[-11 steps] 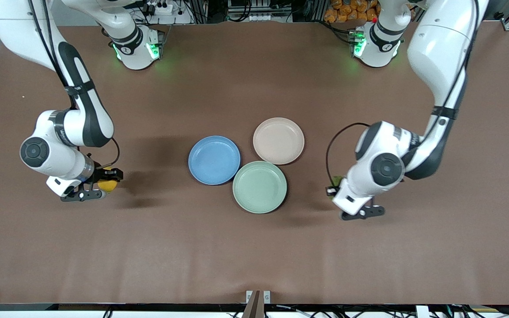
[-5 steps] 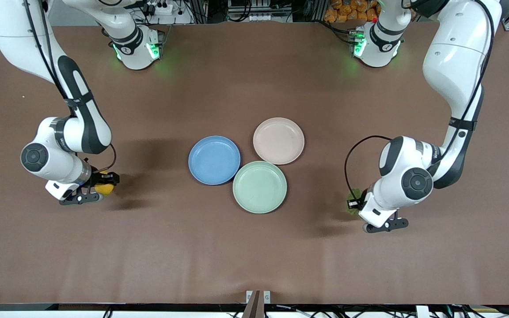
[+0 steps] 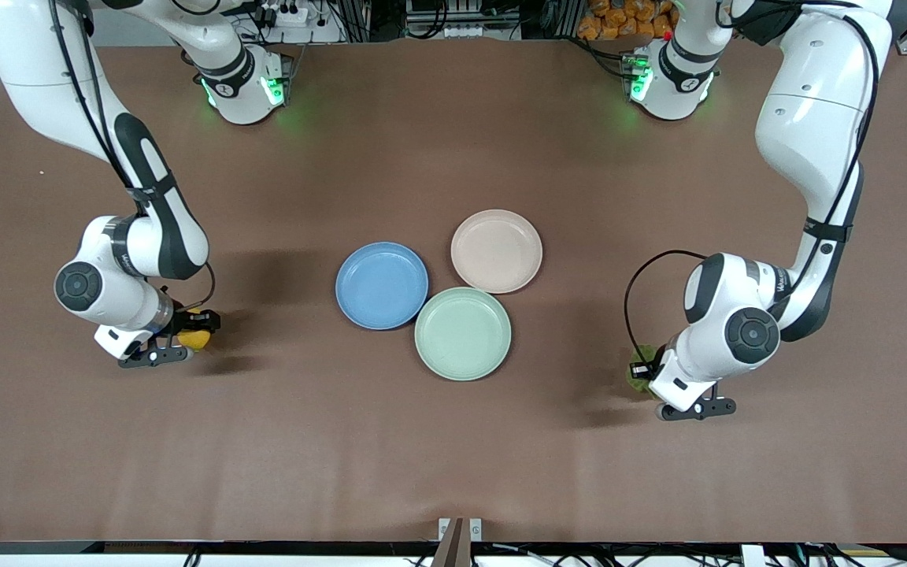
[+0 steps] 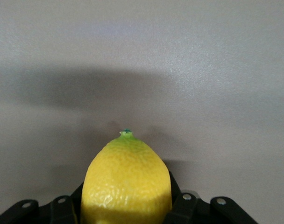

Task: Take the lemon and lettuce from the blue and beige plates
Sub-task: 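Open both grippers to drop the lemon and lettuce on the table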

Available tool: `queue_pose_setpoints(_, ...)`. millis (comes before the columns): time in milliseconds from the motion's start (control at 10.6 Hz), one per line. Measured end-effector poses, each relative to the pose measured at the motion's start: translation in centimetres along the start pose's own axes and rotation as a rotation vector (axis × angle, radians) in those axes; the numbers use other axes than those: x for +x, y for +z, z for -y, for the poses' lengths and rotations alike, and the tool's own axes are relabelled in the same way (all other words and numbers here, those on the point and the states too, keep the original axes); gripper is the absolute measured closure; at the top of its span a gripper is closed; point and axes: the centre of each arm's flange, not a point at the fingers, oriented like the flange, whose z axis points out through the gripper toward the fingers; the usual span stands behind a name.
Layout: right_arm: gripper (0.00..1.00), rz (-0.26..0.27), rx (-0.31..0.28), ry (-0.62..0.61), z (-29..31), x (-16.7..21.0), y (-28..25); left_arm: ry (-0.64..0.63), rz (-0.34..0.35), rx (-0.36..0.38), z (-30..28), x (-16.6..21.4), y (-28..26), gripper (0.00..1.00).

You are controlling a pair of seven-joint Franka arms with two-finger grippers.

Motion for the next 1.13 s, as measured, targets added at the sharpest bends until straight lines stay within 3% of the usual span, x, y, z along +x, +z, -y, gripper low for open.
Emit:
queue_pose_setpoints(189,0.39,0.002,0.0,0.0,0.0,0.0,0.3,0.029,-0.004,0.003,0.6,0.2,0.0,0.58)
queue_pose_setpoints(283,0.32,0.002,0.0,0.0,0.0,0.0,0.3,0.032,-0.006,0.003,0.6,0.2,-0.1,0.44)
queue_pose_setpoints(472,0.04,0.001,0.0,0.0,0.0,0.0,0.2,0.038,-0.014,0.003,0.2,0.2,-0.5,0.15)
queue_pose_setpoints(567,0.0,-0.001,-0.001,0.0,0.0,0.1,0.2,0.044,-0.022,0.002,-0.1,0.2,-1.1,0.02)
queue_pose_setpoints(756,0.0,0.006,0.002,-0.001,0.0,0.4,-0.4,0.049,-0.036,0.003,-0.3,0.1,-2.4,0.0)
queue_pose_setpoints(1133,0.0,0.105,0.029,-0.005,-0.1,2.8,-6.2,0.049,-0.031,0.013,-1.1,-1.9,-4.0,0.0)
